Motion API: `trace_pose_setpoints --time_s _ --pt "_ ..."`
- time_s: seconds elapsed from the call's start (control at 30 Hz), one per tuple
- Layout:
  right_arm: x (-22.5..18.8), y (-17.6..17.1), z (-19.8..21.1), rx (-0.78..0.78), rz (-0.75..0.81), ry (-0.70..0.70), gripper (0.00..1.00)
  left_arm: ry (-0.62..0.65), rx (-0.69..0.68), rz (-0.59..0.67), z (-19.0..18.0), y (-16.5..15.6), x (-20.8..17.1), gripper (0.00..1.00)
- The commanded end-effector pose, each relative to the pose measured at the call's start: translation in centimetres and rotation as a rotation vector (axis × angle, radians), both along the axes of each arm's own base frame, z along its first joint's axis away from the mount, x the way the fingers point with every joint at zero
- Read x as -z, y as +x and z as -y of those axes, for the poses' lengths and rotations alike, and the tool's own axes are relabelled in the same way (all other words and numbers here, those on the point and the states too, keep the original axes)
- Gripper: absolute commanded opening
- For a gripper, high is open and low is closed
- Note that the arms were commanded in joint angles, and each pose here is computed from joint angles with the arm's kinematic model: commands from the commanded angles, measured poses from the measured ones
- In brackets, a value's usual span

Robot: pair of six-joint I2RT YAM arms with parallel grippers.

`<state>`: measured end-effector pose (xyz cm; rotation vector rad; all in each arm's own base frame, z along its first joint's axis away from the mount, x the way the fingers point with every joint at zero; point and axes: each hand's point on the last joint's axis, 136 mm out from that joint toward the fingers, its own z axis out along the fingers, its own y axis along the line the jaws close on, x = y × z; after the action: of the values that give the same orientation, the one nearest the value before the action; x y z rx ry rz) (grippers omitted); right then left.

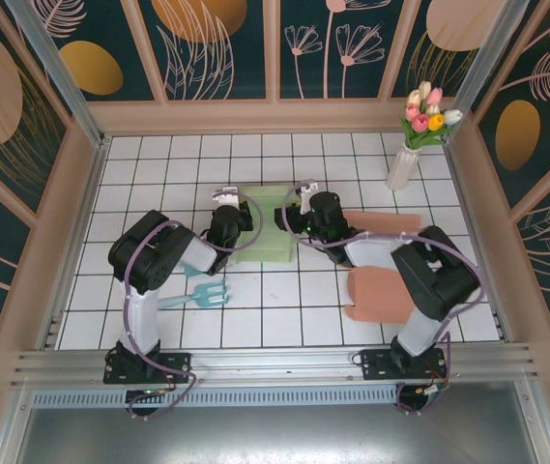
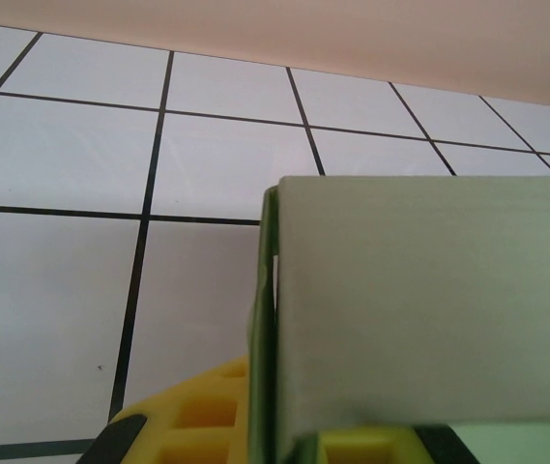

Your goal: Fold the paper box

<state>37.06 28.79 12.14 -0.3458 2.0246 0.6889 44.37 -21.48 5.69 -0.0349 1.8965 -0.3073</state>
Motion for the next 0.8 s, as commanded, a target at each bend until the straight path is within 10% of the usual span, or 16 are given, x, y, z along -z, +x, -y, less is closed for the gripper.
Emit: trace_pose_setpoints --time_s 0.0,0.23,0.47,0.77 --pt "-0.6 -2.0 1.6 0.021 0.021 -0.084 0.58 0.028 0.026 -0.034 0.1 -0.8 1.0 0.0" --pt "-4.0 -4.9 4.9 0.078 0.084 -0.193 0.59 0.025 0.047 -0.017 0.3 -1.1 0.7 0.0" --pt "-4.8 -0.4 10.5 0.177 0.165 -0.493 0.61 0.027 0.081 0.009 0.4 -1.7 0.4 0.0" --pt "-0.5 0.9 10.6 -0.119 0.283 -0.601 0.6 0.035 0.103 0.009 0.7 -1.8 0.4 0.0"
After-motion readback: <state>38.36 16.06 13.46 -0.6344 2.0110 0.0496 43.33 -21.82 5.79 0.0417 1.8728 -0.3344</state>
